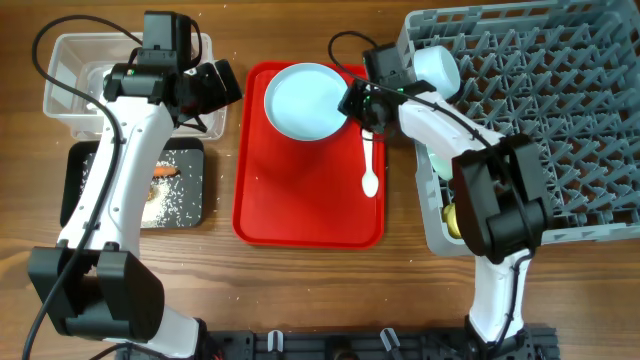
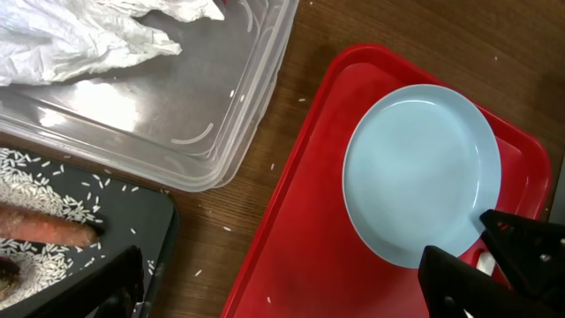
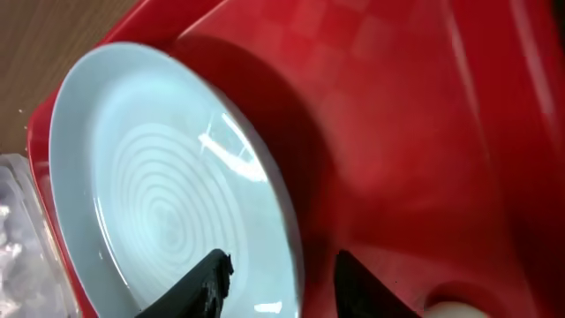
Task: Sort waste into correct bins and load items into the dishwasher rack
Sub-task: 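Grasp the light-blue plate with the right gripper and stand it in the rack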
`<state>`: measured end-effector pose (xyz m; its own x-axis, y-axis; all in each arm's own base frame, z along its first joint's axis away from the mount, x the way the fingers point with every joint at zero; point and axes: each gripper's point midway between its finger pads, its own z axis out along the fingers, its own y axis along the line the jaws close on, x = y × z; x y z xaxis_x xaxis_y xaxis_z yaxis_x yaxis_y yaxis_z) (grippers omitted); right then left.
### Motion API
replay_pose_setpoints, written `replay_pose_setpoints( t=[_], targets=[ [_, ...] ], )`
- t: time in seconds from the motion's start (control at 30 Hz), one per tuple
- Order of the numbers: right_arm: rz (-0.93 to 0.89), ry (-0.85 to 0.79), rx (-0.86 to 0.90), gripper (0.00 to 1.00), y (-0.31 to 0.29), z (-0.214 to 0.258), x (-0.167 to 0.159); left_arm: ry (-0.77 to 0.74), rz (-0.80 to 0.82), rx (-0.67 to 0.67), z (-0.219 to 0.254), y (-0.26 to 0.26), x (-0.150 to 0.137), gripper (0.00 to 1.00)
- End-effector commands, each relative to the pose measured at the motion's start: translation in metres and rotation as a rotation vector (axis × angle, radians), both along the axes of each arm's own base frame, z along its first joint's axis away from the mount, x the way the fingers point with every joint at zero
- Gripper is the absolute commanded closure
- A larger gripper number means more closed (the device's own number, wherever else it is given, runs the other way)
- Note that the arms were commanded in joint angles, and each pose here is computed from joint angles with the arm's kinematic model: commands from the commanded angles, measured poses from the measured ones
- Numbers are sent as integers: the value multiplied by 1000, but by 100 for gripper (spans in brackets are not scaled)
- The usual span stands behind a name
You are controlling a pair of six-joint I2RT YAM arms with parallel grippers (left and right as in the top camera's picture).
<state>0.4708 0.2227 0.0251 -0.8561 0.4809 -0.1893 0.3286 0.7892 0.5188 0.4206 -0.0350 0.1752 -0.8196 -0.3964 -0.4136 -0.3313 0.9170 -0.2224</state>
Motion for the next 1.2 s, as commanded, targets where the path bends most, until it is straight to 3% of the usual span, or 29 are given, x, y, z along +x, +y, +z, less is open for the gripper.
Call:
replay_pose_setpoints(
  t=[0.0,0.07,0.17,0.3,0.4,0.53,0.7,0.73,0.87,0.93,1.17],
  targets=[
    [13,72,8,69,20,-25,-16,-9,24,0,3,3,2,0],
    [10,108,9,84,21,-30,-23,-9,24,0,3,3,2,0],
    [22,139,16,95,22,-32,-30,-9,24,0,3,3,2,0],
    [80,90,30,96,22,-14,-23,-9,24,0,3,3,2,0],
    [160,-36,-45,96,-6,41,-11,-9,24,0,3,3,2,0],
    [205,-283,-320,96,-67,155,-10,-9,24,0,3,3,2,0],
    [9,-474,-775,96,-168,280,-53,-9,23,0,3,3,2,0],
    [-54,-482,-937,96,-201,307,-70,-9,24,0,3,3,2,0],
    [-318,-292,-1401,96,-298,349,-121,-9,24,0,3,3,2,0],
    [-212,-157,-1511,96,-323,340,-123,-9,24,0,3,3,2,0],
    [-5,74,-1565,96,-352,285,-97,-9,24,0,4,3,2,0]
  ],
)
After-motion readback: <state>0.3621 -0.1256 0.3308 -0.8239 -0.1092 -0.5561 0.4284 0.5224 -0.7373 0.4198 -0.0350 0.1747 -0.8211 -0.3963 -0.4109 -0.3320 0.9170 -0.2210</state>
